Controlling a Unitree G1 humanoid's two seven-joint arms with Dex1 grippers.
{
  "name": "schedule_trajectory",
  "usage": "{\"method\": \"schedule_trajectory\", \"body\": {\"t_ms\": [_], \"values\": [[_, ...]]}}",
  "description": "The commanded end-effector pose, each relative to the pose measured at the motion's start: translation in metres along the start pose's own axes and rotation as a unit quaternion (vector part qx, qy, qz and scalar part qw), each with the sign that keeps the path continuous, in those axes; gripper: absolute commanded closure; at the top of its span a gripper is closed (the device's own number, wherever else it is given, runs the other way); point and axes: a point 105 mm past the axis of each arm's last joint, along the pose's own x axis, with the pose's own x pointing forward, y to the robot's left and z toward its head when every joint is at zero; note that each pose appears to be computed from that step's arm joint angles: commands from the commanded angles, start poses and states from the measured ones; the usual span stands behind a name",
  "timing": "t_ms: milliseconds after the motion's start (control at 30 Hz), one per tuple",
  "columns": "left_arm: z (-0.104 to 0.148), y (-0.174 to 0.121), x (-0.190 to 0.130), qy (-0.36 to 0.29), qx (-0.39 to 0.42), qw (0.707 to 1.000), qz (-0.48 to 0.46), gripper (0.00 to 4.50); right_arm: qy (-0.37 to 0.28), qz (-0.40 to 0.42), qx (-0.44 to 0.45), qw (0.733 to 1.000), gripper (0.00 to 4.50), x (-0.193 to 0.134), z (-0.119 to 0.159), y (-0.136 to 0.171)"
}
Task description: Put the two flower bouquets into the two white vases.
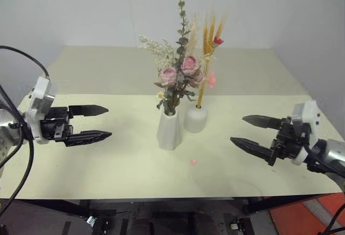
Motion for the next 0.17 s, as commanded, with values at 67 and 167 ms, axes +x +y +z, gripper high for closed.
{"method": "schedule_trajectory", "body": {"t_ms": [67,167], "values": [[0.0117,-0.0095,-0.0028,-0.008,0.011,1.0,0.003,0.06,-0.008,-0.017,-0.023,1.0,0.0,-0.0065,0.0096,-0.0082],[0.0103,-0.0134,-0.0024,-0.011,0.006,1.0,0.008,0.06,-0.007,-0.02,-0.022,1.0,0.0,-0.0071,0.0104,-0.0107]]}}
